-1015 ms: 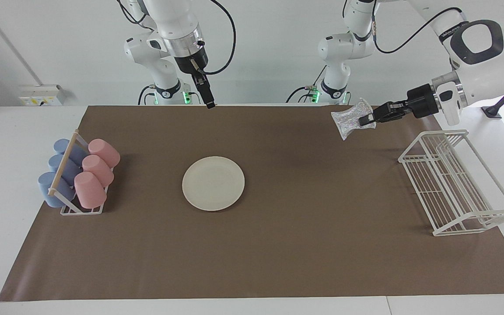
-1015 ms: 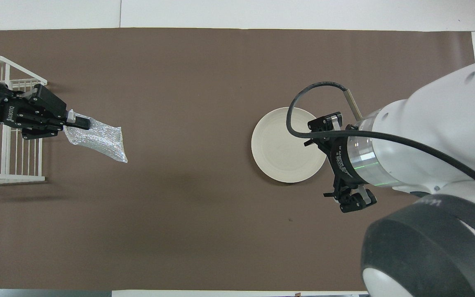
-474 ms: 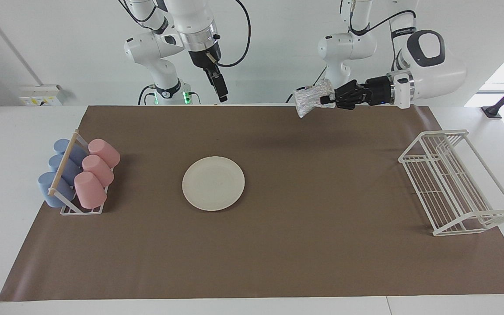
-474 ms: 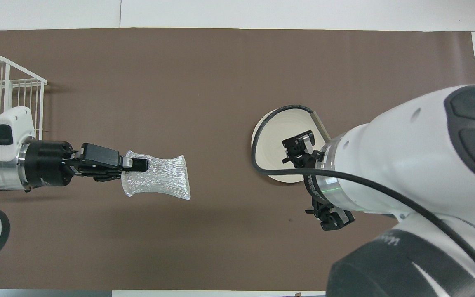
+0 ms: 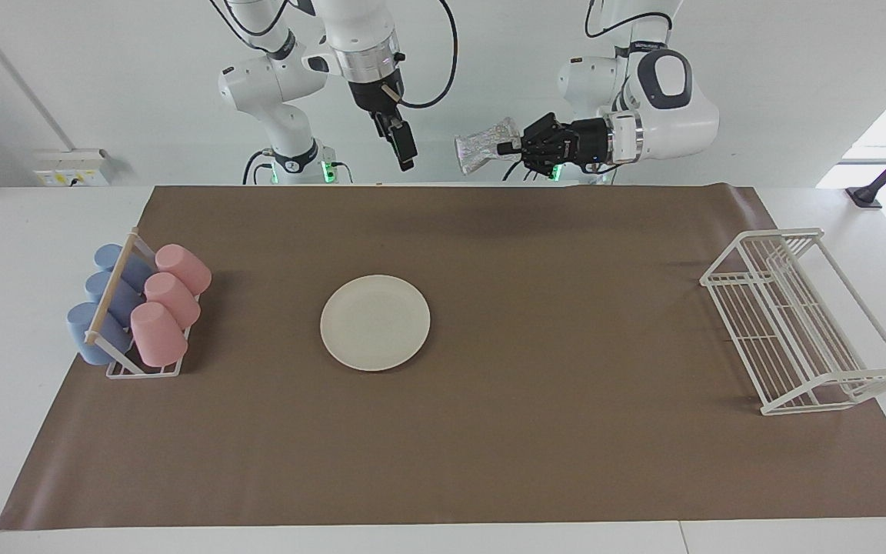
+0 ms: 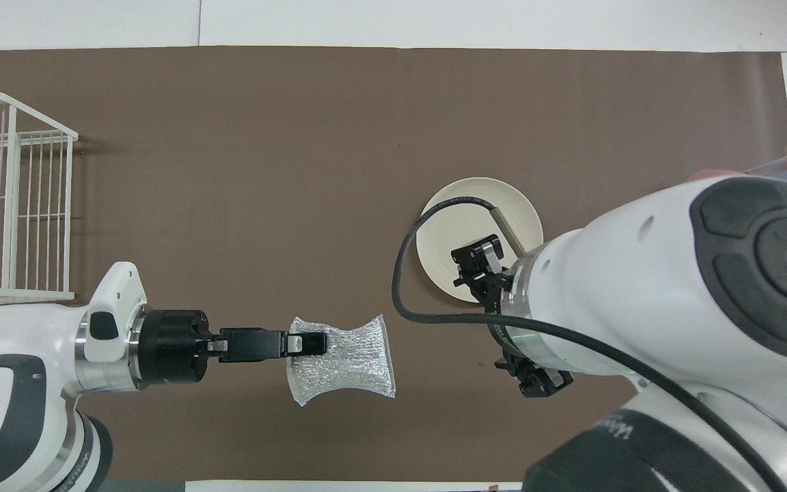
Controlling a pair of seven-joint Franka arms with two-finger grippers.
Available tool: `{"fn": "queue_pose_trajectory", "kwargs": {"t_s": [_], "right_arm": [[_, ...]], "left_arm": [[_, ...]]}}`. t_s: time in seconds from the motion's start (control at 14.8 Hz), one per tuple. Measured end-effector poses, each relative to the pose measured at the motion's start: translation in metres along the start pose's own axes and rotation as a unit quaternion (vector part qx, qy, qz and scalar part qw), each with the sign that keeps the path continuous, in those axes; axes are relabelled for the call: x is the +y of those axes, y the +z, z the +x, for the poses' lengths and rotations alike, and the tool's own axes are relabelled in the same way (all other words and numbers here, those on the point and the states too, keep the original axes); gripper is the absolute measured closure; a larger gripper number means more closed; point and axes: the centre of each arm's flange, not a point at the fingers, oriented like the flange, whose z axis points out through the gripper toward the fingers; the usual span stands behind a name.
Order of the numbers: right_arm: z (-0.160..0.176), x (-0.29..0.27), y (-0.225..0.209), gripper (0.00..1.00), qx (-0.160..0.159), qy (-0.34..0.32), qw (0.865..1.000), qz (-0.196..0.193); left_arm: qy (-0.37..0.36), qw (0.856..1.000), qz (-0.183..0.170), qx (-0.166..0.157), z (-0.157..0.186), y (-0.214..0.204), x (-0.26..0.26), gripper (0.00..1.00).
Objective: Wipe plate with sponge
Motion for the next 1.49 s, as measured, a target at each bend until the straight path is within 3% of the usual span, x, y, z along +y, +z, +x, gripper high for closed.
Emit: {"fn": "queue_pose_trajectory", "kwargs": {"t_s": [0.41,0.68,1.15,1.49], "right_arm": [[-0.008,0.001,0.002,0.00,0.001,0.037,0.999,-0.002],[-0.030,0.008,0.006,0.00,0.004,0.091,0.996,-0.007],[-0.073,0.034,0.021,0.00,0.013,0.120,0.992,-0.031],[-0.077,0.033,0.036,0.00,-0.006,0.121,0.993,0.006]], "left_arm": [[0.023,0.999,-0.008,0.038,-0.049,0.069,0.003,0.94],[0.008,0.998,-0.027,0.059,-0.044,0.062,0.004,0.94],[-0.001,0.997,-0.038,0.073,-0.038,0.054,0.004,0.94],[-0.002,0.997,-0.039,0.073,-0.038,0.054,0.004,0.94]]}}
